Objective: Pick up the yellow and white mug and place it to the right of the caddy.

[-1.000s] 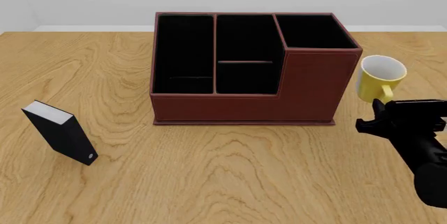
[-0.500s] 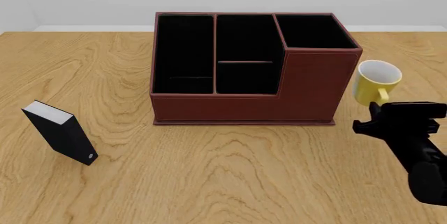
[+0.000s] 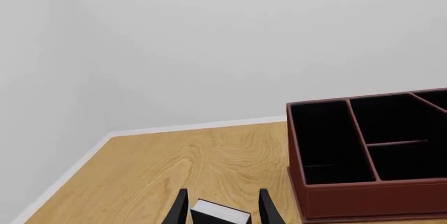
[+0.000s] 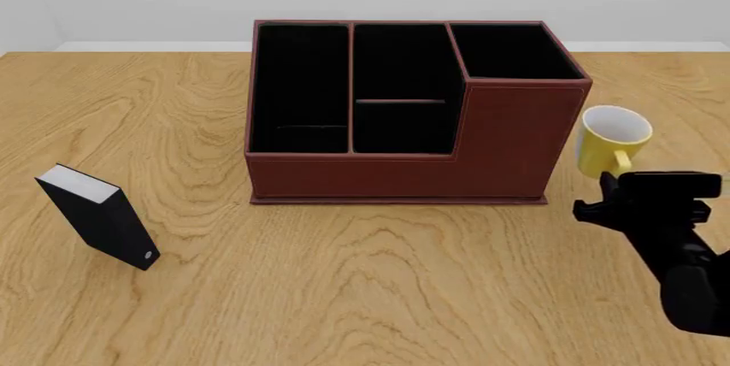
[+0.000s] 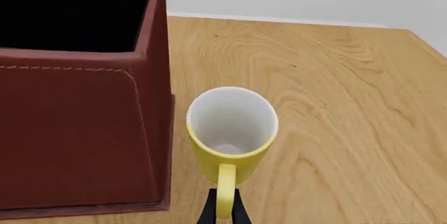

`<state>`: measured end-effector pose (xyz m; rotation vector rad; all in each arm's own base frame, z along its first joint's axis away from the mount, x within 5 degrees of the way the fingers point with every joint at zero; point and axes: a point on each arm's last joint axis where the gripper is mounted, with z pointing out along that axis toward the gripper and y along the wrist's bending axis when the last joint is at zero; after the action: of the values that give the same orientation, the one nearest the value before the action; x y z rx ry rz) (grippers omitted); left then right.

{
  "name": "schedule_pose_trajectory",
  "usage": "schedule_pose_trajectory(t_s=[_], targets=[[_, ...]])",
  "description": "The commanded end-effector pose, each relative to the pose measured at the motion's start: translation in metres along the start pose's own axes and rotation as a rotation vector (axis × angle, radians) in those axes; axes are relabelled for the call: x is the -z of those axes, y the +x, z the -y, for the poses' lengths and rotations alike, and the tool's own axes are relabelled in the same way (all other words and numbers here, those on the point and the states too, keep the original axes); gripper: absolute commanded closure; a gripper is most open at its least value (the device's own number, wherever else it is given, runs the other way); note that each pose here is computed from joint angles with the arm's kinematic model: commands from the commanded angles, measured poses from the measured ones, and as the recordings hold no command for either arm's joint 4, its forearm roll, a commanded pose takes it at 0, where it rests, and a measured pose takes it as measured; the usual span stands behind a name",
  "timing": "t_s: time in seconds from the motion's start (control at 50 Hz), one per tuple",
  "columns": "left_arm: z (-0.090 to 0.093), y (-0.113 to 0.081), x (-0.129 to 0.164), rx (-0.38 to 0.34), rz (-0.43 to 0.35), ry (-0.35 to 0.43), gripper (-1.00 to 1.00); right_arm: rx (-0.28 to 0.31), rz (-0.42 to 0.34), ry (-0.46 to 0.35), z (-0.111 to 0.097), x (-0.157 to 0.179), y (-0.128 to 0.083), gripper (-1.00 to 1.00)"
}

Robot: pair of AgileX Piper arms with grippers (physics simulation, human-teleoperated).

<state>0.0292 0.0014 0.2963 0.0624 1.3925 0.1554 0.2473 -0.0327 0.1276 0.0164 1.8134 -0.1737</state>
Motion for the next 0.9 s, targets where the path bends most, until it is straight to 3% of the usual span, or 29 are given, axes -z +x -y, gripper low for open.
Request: schedule_pose_trajectory(t_s=[0.02, 0.9], targets=[[0.0, -0.003, 0.001, -0.002, 0.003, 0.0, -1.0, -0.014, -0.005, 0.003, 0.0, -0.005, 0.004, 1.0], [0.0, 0.001, 0.0, -0.008, -0.004, -0.007, -1.0, -0.034, -0.047, -0.003, -0.003, -0.021, 0.025, 1.0]])
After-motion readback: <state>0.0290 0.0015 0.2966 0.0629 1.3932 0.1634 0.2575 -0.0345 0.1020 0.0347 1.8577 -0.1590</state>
